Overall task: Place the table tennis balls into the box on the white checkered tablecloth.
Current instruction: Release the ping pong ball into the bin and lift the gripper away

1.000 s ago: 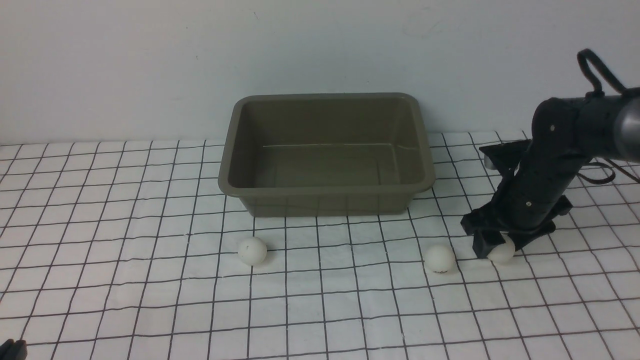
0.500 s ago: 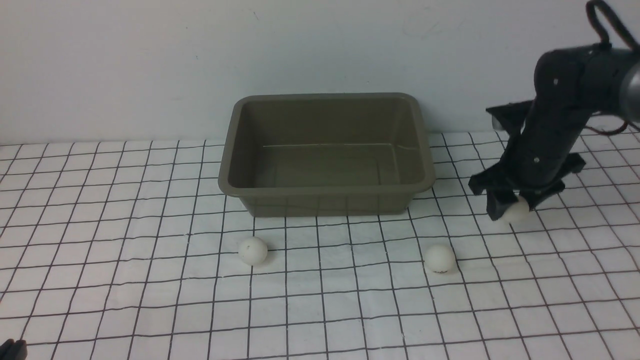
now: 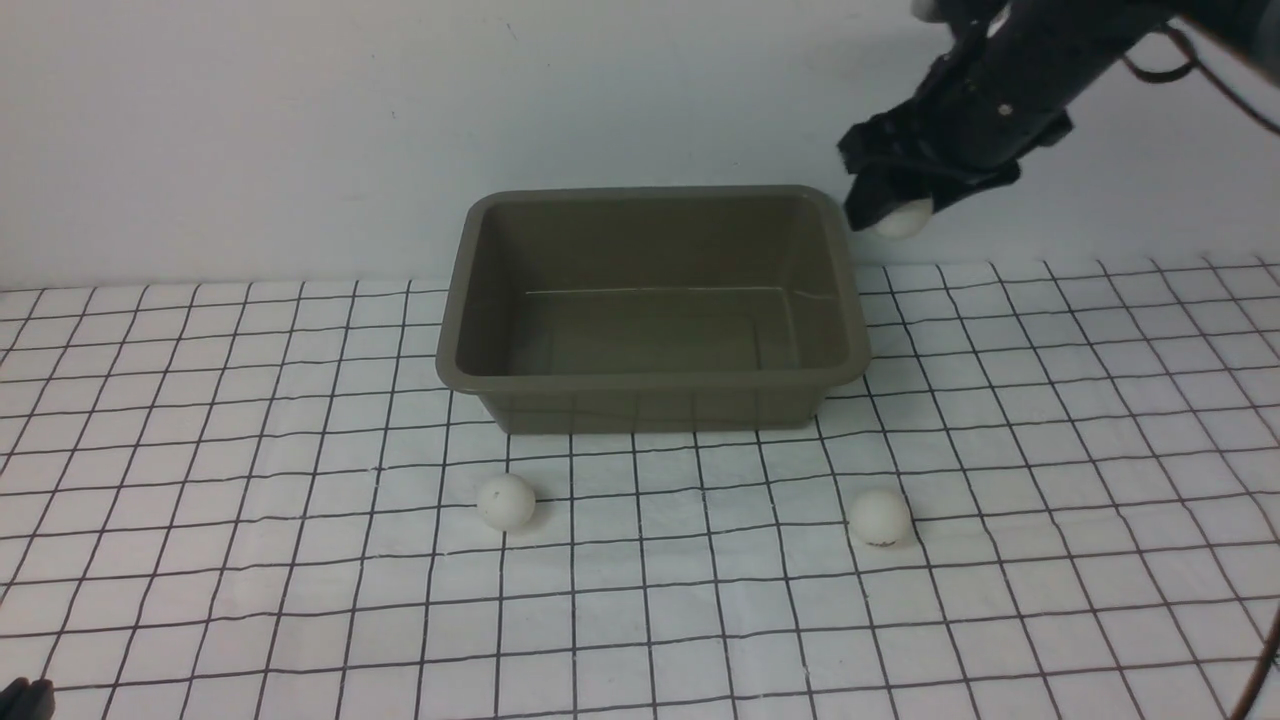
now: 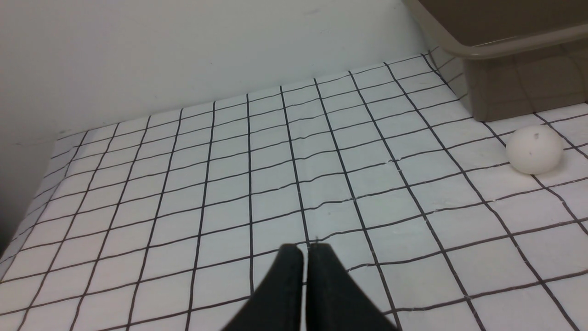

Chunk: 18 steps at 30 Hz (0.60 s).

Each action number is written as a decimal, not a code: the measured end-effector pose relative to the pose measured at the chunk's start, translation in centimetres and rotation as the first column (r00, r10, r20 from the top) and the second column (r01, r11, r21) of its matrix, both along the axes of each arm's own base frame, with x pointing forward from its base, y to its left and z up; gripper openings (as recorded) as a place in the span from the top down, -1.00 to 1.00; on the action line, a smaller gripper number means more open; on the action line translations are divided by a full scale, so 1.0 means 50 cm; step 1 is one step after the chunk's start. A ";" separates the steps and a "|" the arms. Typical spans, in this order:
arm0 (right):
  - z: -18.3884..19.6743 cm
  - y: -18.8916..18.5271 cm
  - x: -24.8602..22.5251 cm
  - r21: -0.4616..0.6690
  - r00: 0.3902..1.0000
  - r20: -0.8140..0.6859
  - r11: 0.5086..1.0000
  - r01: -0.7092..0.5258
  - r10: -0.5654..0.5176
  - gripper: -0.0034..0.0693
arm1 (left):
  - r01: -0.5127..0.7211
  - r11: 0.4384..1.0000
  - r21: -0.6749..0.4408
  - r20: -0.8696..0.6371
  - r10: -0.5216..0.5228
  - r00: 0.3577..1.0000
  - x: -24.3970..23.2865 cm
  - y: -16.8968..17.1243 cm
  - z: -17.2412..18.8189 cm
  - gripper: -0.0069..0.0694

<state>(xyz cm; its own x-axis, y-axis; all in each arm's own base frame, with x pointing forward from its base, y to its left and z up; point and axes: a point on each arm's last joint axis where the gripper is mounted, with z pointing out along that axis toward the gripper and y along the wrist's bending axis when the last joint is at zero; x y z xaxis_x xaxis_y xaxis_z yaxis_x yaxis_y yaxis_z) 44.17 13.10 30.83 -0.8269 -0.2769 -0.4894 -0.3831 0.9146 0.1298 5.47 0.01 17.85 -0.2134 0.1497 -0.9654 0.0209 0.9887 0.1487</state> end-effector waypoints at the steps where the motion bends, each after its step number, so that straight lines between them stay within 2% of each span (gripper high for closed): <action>1: -0.004 0.013 0.000 0.001 1.000 0.006 1.000 -0.016 0.016 -0.08 | 0.000 1.000 0.000 0.000 0.000 1.000 0.000 0.000 0.000 0.83; 3: -0.013 0.036 0.002 0.003 0.999 0.017 0.999 -0.040 0.040 -0.08 | 0.000 1.000 0.000 0.000 0.000 1.000 0.000 0.000 0.000 0.83; 4: -0.044 0.087 0.008 0.008 0.996 0.040 0.996 -0.085 0.085 -0.08 | 0.000 1.000 0.000 0.000 0.000 1.000 0.000 0.000 0.000 0.83; 7: -0.092 0.141 0.018 0.015 0.990 0.067 0.992 -0.122 0.121 -0.08 | 0.000 1.000 0.000 0.000 0.000 1.000 0.000 0.000 0.000 0.83; 12: -0.155 0.164 0.033 0.007 0.991 0.045 0.992 -0.129 0.128 -0.09 | 0.000 1.000 0.000 0.000 0.000 1.000 0.000 0.000 0.000 0.83; 18: -0.173 0.165 0.037 0.000 0.991 0.029 0.992 -0.129 0.129 -0.32 | 0.000 1.000 0.000 0.000 0.000 1.000 0.000 0.000 0.000 0.83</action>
